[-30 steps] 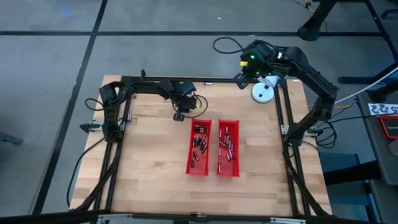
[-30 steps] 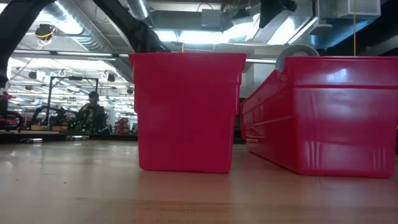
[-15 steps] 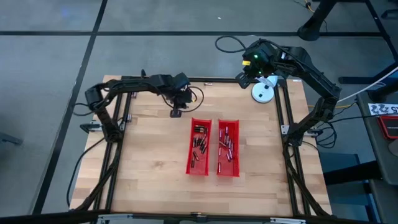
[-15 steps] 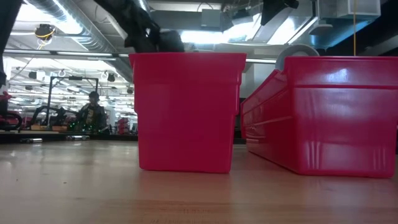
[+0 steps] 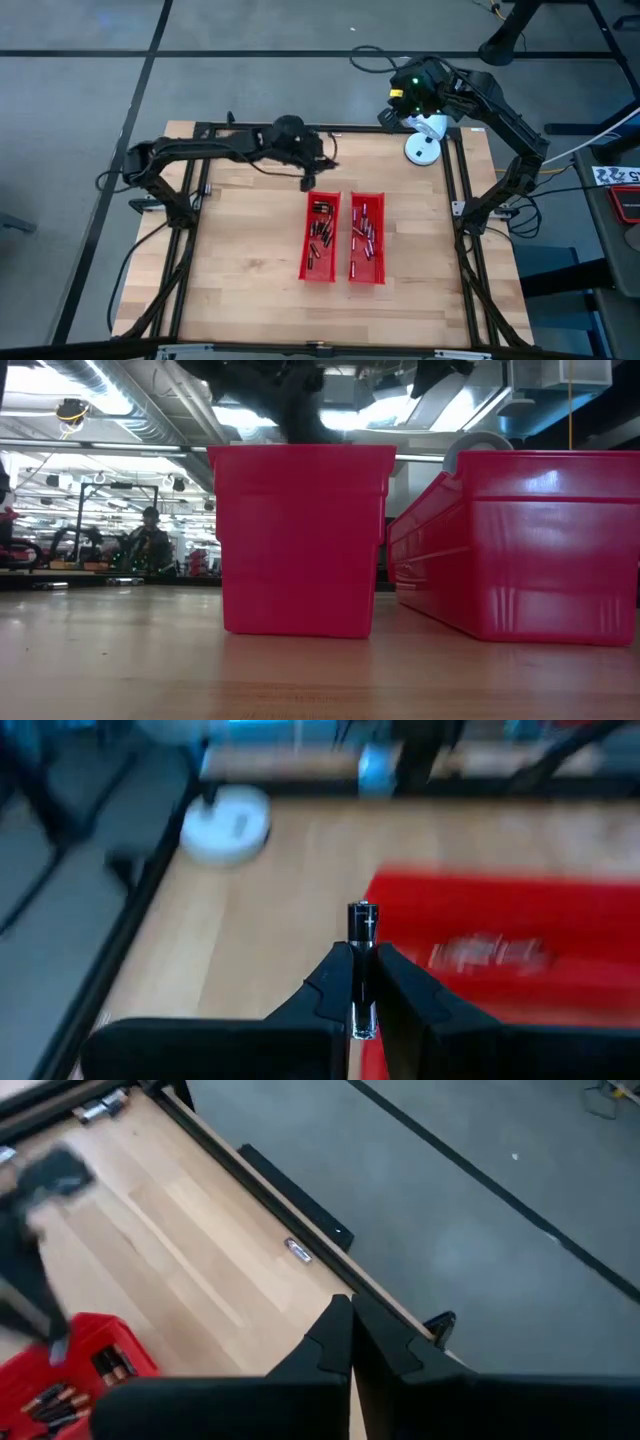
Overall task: Sort batteries
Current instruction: Put the silver battery into the right red bin
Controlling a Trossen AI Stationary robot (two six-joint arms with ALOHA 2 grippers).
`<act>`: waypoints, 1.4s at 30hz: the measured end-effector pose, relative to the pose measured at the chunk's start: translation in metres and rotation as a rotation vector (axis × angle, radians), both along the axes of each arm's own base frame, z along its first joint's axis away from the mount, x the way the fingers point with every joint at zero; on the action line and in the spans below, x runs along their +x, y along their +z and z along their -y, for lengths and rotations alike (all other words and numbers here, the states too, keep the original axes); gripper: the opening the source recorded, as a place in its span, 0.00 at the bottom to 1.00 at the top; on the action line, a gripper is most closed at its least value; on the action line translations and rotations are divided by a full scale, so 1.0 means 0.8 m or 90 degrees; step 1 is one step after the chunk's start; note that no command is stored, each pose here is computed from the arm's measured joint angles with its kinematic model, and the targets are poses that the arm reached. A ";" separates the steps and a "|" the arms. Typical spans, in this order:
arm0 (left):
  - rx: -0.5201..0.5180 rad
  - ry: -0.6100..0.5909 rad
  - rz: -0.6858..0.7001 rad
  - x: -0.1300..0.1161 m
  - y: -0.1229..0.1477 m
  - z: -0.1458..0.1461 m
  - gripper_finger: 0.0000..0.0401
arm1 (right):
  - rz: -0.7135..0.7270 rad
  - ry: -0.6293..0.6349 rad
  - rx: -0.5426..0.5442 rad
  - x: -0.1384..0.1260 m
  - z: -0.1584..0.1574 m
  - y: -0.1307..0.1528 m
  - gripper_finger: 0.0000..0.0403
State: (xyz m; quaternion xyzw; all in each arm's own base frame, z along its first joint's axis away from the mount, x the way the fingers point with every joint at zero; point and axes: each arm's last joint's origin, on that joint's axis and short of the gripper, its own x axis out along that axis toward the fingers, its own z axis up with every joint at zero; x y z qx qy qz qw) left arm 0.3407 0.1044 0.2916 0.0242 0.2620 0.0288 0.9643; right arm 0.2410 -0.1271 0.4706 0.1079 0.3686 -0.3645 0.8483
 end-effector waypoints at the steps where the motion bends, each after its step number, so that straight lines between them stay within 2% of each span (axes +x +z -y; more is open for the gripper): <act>1: 0.007 -0.012 0.031 0.008 0.002 0.007 0.05 | 0.006 0.003 0.003 0.000 0.002 0.000 0.01; 5: 0.023 -0.041 0.081 0.031 -0.007 0.017 0.04 | 0.013 0.014 0.008 -0.001 0.005 0.001 0.01; 11: -0.012 -0.041 0.152 0.057 -0.027 0.003 0.05 | 0.025 0.020 0.003 0.001 0.006 0.003 0.01; 15: -0.103 -0.099 0.150 0.083 -0.052 0.010 0.05 | 0.025 0.020 0.003 0.001 0.006 0.003 0.01; 23: -0.253 -0.156 0.117 0.120 -0.079 0.008 0.05 | 0.023 0.023 0.011 0.001 0.005 0.002 0.01; 28: -0.362 -0.171 0.070 0.129 -0.103 0.016 0.07 | 0.023 0.023 0.012 0.001 0.004 0.002 0.01; 33: -0.420 -0.171 0.049 0.130 -0.110 0.016 0.08 | 0.025 0.023 0.012 0.001 0.004 0.002 0.01; 36: -0.413 -0.179 0.053 0.129 -0.109 0.015 0.13 | 0.025 0.023 0.012 0.001 0.004 0.002 0.01; 42: -0.420 -0.184 0.054 0.128 -0.109 0.010 0.33 | 0.025 0.023 0.012 0.001 0.004 0.002 0.01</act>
